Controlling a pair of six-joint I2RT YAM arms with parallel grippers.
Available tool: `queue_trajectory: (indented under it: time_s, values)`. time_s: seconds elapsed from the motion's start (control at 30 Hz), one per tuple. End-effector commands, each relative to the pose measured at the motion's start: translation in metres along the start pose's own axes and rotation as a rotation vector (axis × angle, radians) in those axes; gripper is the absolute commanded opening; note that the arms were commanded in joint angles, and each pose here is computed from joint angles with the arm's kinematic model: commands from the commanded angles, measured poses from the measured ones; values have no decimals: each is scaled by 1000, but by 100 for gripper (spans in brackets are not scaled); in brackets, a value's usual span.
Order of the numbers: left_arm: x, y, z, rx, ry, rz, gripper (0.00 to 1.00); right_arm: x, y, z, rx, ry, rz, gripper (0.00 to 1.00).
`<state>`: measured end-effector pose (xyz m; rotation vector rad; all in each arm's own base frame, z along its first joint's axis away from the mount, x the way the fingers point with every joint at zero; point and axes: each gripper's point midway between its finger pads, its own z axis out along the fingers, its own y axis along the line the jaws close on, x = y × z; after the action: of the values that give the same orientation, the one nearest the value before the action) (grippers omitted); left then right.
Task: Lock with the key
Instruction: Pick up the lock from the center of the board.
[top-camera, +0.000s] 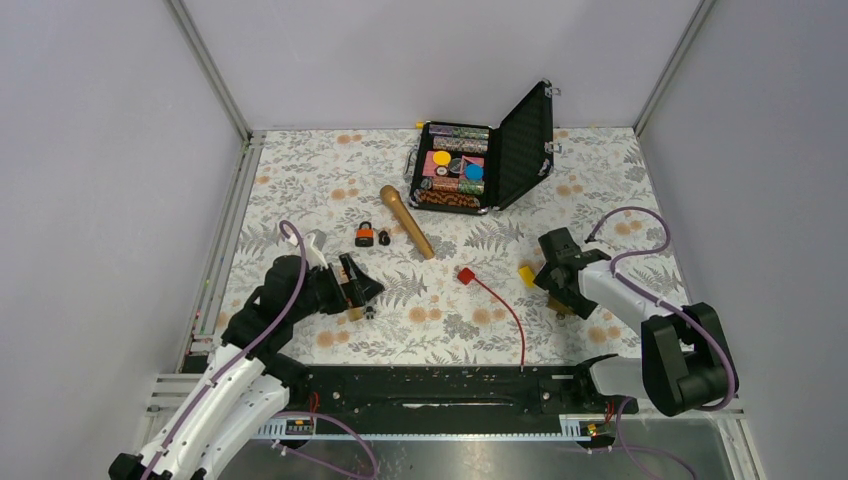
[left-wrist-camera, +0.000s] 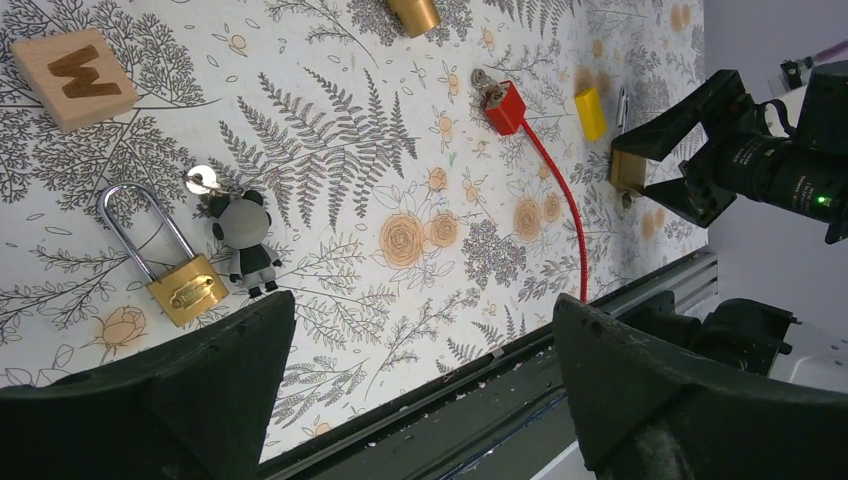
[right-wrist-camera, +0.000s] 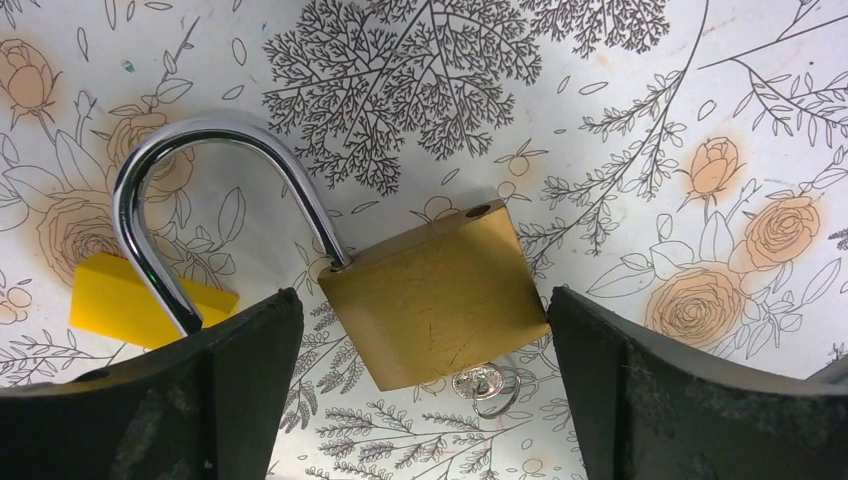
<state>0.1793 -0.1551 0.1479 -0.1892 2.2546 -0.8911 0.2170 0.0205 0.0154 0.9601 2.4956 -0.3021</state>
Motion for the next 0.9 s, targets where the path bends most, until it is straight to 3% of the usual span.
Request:
queue_trajectory:
  time_s: [0.0,0.23,0.4,0.53,0.73,0.8,0.87]
  values:
    - [-7,-9,3,50,-26,22,99,-9,7,-12,-41,-7,45,96]
    - [-6,-12,0,67,-29,25,99,-1,24,-11,-107,46,47,80]
    - [-6,-13,0,76,-25,27,99,6,22,-4,-72,73,52,84]
    - [-4,-15,1,87,-14,27,99,5,22,1,-41,73,68,78]
    - [-3,-16,1,98,-10,29,99,-1,22,0,-34,44,91,57]
    - [-2,-17,2,100,-4,29,99,-3,26,-5,-80,39,103,48]
    - [-1,-17,4,106,4,28,99,-6,32,-16,-147,32,126,45]
